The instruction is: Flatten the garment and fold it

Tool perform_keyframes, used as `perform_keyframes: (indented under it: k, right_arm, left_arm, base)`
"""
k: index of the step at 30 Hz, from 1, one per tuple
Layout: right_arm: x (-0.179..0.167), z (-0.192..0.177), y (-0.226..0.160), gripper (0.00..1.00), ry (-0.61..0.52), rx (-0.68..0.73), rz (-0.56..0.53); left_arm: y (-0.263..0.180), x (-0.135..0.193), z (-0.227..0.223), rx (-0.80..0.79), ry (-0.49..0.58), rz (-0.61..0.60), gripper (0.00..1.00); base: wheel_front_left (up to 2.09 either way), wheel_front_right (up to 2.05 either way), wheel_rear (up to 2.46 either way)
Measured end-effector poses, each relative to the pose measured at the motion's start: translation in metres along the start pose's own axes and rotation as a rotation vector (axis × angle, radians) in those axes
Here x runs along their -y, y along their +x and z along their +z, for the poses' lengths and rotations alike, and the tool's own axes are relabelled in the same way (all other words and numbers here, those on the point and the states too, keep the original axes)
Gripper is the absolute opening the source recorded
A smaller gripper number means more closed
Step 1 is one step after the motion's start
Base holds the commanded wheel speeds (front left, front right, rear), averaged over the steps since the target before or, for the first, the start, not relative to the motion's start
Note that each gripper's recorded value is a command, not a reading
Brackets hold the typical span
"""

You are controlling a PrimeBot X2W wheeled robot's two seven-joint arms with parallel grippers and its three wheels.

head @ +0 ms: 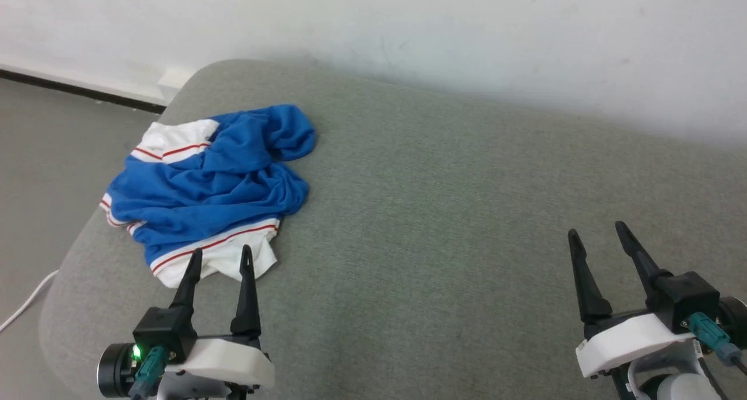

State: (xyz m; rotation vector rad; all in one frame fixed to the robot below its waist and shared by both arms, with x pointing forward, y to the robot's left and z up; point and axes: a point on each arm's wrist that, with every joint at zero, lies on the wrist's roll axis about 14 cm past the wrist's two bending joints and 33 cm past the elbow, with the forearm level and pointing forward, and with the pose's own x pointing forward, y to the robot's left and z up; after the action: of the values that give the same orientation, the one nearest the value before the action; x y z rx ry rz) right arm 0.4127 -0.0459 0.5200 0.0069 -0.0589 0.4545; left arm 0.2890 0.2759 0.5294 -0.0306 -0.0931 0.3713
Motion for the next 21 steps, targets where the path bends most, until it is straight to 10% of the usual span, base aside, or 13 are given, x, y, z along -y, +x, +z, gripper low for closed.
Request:
perform_keyframes:
  k: [21]
  right_arm:
    - [-0.069, 0.0, 0.023, 1.0, 0.02, 0.016, 0.204]
  left_arm:
    - [-0.039, -0.049, 0.001, 0.017, -0.012, 0.159, 1.0]
  base:
    - [0.0, 0.0, 0.0]
